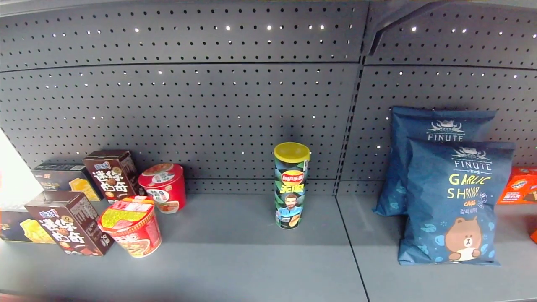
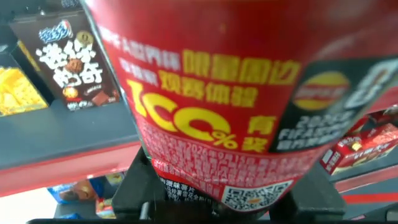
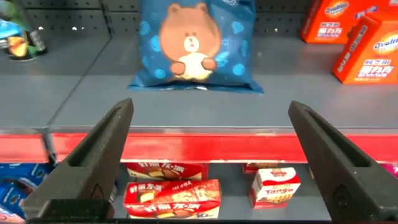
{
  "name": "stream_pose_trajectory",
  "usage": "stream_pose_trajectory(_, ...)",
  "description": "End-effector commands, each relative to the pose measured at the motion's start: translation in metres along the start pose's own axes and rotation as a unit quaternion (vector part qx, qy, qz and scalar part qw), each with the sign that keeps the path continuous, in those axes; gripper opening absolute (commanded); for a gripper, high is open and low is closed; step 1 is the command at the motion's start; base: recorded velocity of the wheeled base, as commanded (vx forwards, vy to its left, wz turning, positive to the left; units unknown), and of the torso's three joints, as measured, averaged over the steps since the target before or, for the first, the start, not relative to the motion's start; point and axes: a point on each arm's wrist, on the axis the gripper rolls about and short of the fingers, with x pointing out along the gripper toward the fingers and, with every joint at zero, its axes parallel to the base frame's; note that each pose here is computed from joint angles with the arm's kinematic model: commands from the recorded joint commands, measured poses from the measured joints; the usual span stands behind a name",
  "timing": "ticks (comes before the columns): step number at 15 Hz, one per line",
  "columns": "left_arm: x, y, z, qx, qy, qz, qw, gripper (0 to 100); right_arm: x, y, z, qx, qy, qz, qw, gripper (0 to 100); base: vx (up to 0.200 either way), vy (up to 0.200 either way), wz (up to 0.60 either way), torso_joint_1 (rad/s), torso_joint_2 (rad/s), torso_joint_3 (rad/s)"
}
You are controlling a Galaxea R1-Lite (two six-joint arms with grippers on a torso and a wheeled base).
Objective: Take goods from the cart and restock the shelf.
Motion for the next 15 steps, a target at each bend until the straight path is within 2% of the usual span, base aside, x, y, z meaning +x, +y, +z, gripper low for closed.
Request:
stream_pose_trajectory(1,0.0,0.0,-0.001,0.0,0.002,0.001,1.0,0,0.0,0.0,0.0,0.0,-0.001,0.0,1.0,100,0.0,0.0,0.0,0.0,0.0,0.0)
stream_pose_trajectory(4,-0.002,0.001,0.003,0.0,-0.007,0.02,0.9998,0,0.0,0.0,0.0,-0.002,0.0,0.0,1.0,100,0.0,0.0,0.0,0.0,0.0,0.0)
stream_pose_trajectory(6,-0.008,0.003,0.014,0.003,-0.026,0.054,0.9982,0,0.0,0.0,0.0,-0.01,0.0,0.009,1.0,100,0.0,0.0,0.0,0.0,0.0,0.0)
stream_pose_trajectory(10,-0.025,0.005,0.031,0.038,-0.007,0.091,0.9951,0,0.0,0.001,0.001,-0.021,0.001,0.016,1.0,100,0.0,0.0,0.0,0.0,0.0,0.0)
stream_pose_trajectory(11,-0.028,0.005,0.034,0.044,-0.004,0.092,0.9948,0,0.0,0.001,0.001,-0.024,-0.001,0.034,0.999,100,0.0,0.0,0.0,0.0,0.0,0.0)
stream_pose_trajectory(13,-0.029,0.005,0.037,0.048,0.0,0.1,0.9939,0,0.002,0.001,0.002,-0.021,0.009,0.023,0.999,100,0.0,0.0,0.0,0.0,0.0,0.0)
stream_pose_trajectory(14,-0.026,0.005,0.035,0.047,0.008,0.097,0.9941,0,0.014,0.0,0.099,0.02,-0.021,0.003,1.0,100,0.0,0.0,0.0,0.0,0.0,0.0)
stream_pose_trajectory(15,-0.024,0.006,0.033,0.048,0.015,0.093,0.9944,0,0.045,-0.001,0.155,0.009,-0.021,0.0,1.0,100,0.0,0.0,0.0,0.0,0.0,0.0)
